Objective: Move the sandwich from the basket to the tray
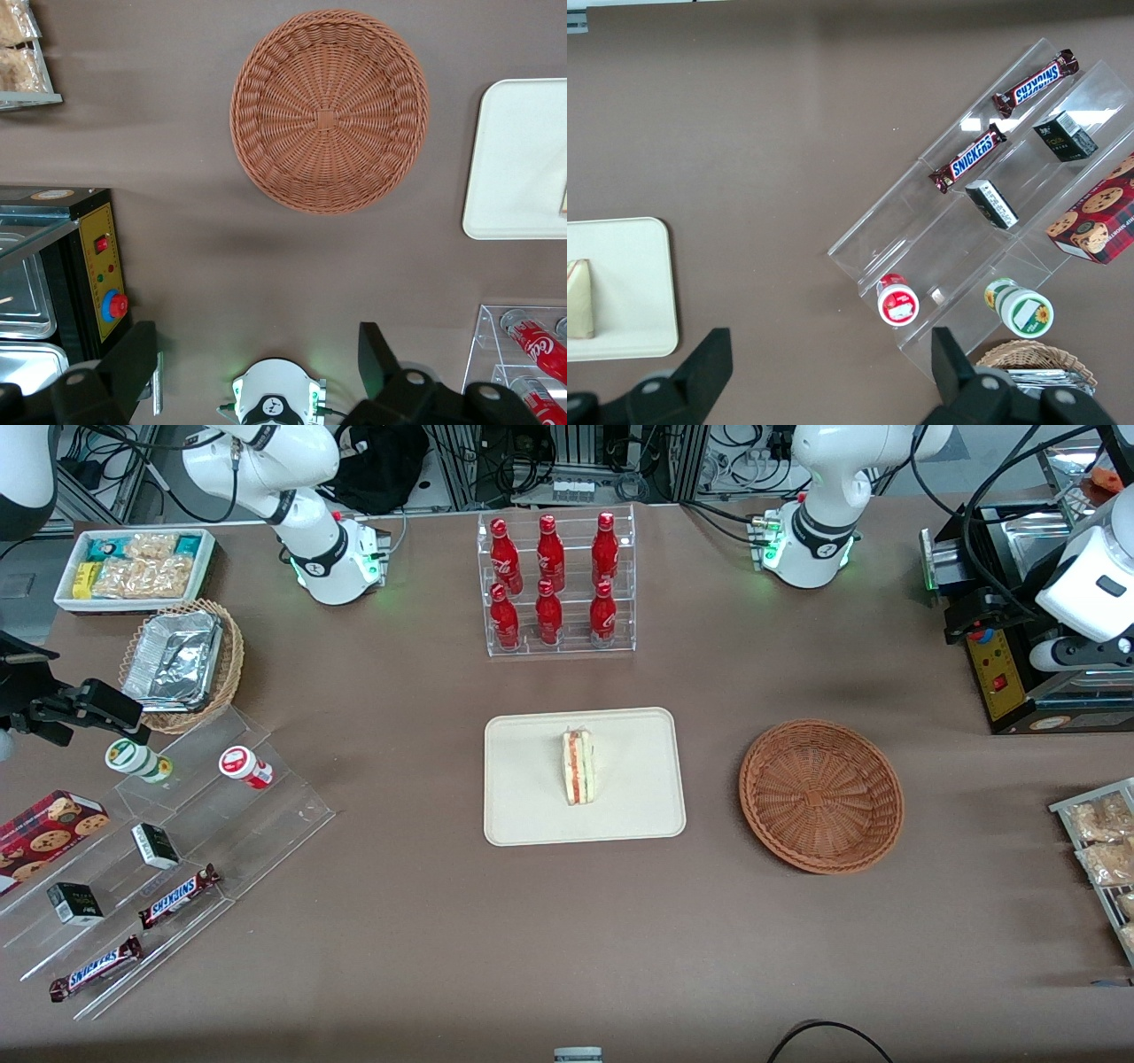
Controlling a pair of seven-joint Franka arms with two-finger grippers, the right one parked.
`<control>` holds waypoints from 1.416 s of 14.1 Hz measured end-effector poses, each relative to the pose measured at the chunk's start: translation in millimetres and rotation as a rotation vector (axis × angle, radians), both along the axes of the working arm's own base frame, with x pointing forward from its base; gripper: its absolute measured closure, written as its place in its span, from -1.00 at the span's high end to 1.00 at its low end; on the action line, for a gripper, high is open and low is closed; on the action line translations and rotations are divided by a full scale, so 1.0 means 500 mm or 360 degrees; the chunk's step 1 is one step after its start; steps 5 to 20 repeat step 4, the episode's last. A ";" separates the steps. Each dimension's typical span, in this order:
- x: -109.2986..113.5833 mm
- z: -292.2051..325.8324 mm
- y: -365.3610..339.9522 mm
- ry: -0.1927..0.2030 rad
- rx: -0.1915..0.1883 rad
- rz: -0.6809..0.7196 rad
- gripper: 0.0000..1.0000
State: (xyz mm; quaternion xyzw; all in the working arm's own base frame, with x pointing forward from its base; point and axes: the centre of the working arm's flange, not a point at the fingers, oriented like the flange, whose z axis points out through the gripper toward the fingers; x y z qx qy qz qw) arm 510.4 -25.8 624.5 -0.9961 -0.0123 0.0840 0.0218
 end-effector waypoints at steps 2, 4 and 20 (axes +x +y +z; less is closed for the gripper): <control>0.008 0.002 -0.004 -0.0014 -0.0003 -0.0006 1.00; 0.022 0.002 -0.001 -0.0019 -0.0007 -0.0003 1.00; 0.022 0.002 -0.001 -0.0019 -0.0007 -0.0003 1.00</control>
